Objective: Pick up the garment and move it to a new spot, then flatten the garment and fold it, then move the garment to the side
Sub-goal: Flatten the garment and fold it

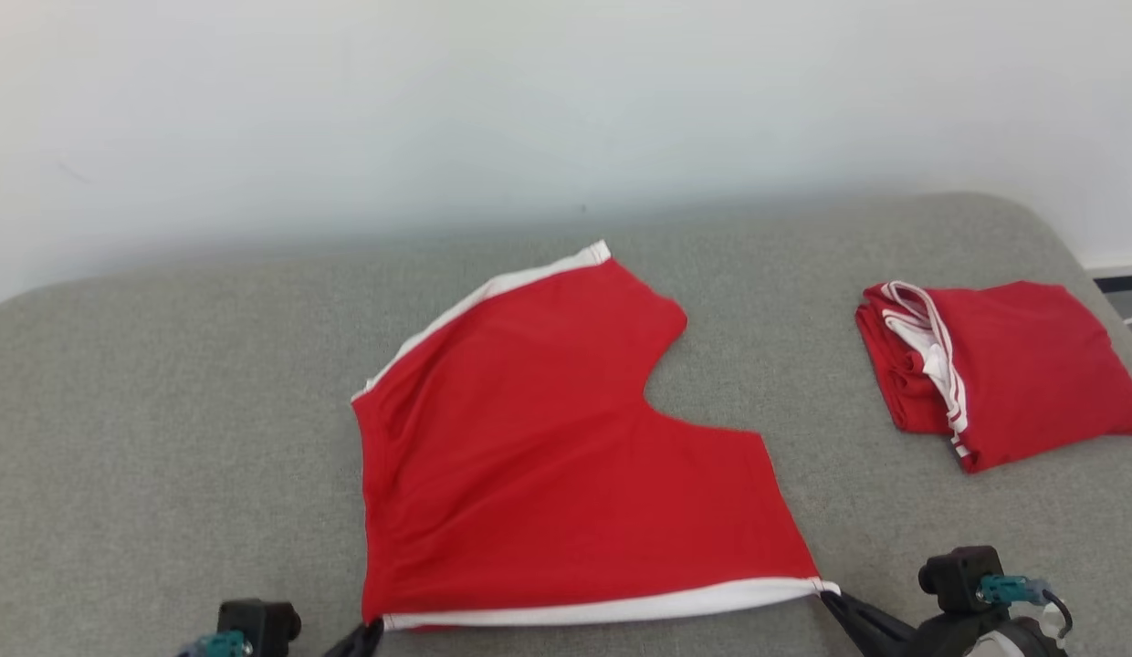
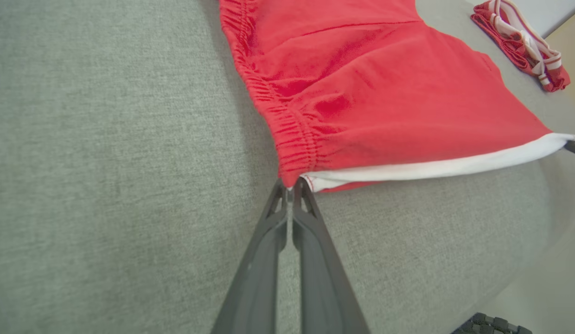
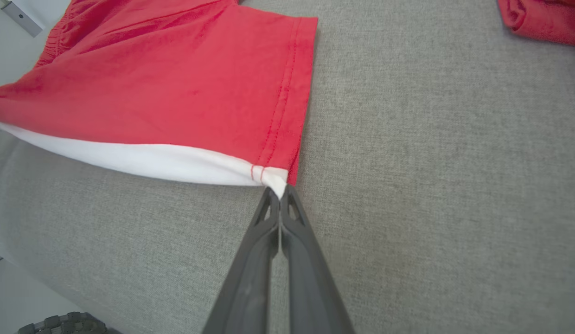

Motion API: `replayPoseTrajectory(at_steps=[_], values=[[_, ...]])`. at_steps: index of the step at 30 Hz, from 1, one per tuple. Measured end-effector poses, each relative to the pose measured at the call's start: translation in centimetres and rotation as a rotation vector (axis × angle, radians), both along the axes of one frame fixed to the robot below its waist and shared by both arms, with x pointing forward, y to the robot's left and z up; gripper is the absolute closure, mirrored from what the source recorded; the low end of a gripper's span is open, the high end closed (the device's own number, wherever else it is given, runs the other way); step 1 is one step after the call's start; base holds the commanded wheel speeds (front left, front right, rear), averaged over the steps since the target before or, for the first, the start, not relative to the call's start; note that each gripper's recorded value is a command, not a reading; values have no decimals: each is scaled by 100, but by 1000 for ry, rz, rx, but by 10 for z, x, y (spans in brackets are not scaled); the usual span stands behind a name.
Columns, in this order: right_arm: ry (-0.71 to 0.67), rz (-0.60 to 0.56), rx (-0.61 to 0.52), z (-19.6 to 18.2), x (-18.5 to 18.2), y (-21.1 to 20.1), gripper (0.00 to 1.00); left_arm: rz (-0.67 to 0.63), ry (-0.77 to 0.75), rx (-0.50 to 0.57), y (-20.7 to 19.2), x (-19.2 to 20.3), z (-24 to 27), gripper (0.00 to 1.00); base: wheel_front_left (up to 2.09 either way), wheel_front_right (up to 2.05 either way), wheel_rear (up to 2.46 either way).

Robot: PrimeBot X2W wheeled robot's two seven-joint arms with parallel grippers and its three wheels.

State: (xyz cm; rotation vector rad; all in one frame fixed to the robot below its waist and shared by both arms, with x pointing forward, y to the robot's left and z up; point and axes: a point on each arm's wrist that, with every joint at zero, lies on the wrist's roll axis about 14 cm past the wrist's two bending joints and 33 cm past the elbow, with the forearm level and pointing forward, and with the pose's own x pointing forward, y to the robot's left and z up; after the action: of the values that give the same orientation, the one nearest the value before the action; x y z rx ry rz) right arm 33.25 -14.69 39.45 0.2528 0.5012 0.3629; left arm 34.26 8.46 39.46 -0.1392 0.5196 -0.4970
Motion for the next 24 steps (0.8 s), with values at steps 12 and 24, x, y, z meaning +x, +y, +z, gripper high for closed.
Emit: replayPoseTrajectory(at_steps=[12, 24], values=[[76, 38, 9, -4, -28, 9, 100, 0, 9, 49, 4, -15, 2, 100, 0, 0, 0], [84, 3, 20, 5, -20, 7, 0, 50, 34, 9, 0, -20, 1, 0, 0, 0, 0]])
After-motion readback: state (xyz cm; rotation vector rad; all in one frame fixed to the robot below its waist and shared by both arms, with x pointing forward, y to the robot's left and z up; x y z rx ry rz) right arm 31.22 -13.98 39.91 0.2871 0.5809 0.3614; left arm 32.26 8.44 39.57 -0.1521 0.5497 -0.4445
